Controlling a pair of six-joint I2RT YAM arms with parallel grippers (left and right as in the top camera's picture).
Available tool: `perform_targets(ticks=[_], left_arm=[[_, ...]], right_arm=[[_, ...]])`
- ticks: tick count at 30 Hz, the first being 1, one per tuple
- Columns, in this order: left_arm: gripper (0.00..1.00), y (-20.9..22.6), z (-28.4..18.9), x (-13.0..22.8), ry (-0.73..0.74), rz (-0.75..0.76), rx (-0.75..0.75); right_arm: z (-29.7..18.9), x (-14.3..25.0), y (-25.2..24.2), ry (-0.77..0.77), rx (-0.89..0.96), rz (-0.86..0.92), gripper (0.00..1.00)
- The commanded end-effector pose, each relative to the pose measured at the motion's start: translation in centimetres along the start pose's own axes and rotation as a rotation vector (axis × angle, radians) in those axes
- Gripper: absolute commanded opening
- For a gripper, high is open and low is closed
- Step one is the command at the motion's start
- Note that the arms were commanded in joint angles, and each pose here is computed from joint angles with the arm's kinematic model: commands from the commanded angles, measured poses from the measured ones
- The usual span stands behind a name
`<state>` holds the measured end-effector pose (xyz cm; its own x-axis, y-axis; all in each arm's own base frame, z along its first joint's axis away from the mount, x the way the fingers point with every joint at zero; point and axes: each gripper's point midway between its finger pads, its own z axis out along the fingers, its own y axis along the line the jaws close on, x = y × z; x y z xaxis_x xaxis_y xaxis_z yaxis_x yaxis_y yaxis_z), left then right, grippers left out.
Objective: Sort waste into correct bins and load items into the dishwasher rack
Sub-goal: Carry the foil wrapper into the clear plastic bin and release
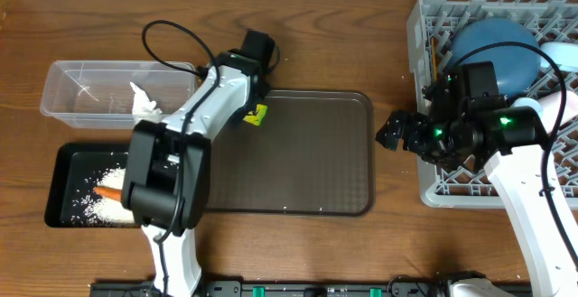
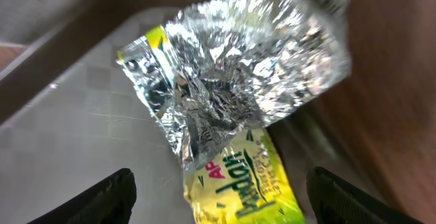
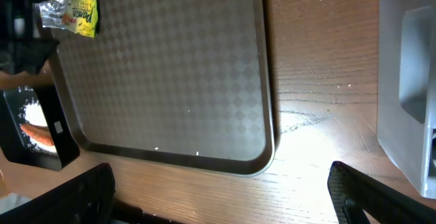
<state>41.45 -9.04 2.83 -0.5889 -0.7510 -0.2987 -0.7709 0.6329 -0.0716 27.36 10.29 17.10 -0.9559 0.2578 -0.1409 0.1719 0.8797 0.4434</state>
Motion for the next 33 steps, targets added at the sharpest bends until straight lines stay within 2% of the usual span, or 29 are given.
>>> perform_targets(ticks=[1, 6, 8, 15, 18, 21, 23, 28, 33], left_arm=[[0.83, 0.3, 1.4, 0.3, -0.007, 0.005, -0.034], [0.83, 0.4, 2.5, 0.6, 0.000, 0.010, -0.050], [0.79, 0.4, 2.5, 0.6, 0.000, 0.011, -0.050], [0.51, 0.4, 2.3, 1.5, 0.030, 0.033, -0.052], [0.34, 0.3, 2.3, 1.8, 0.031, 0.061, -0.049], [0.22, 0.4, 2.2, 2.2, 0.035, 0.083, -0.055], [0.08, 0.6, 2.0, 2.5, 0.041, 0.095, -0.066], [0.06, 1.2, -0.1, 2.7, 0.046, 0.119, -0.073], [0.06, 0.2, -4.4, 1.2, 0.004, 0.119, 0.027]], right_arm=[[0.3, 0.3, 0.2, 0.012, 0.001, -0.004, 0.99], [0.3, 0.3, 0.2, 0.012, 0.001, -0.004, 0.99], [0.3, 0.3, 0.2, 0.012, 0.001, -0.004, 0.99], [0.3, 0.3, 0.2, 0.012, 0.001, -0.004, 0.99], [0.3, 0.3, 0.2, 0.012, 0.001, -0.004, 0.99], [0.3, 0.3, 0.2, 0.012, 0.001, -0.004, 0.99], [0.3, 0.3, 0.2, 0.012, 0.001, -0.004, 0.99], [0.3, 0.3, 0.2, 0.012, 0.001, -0.004, 0.99], [0.3, 0.3, 0.2, 0.012, 0.001, -0.004, 0.99]])
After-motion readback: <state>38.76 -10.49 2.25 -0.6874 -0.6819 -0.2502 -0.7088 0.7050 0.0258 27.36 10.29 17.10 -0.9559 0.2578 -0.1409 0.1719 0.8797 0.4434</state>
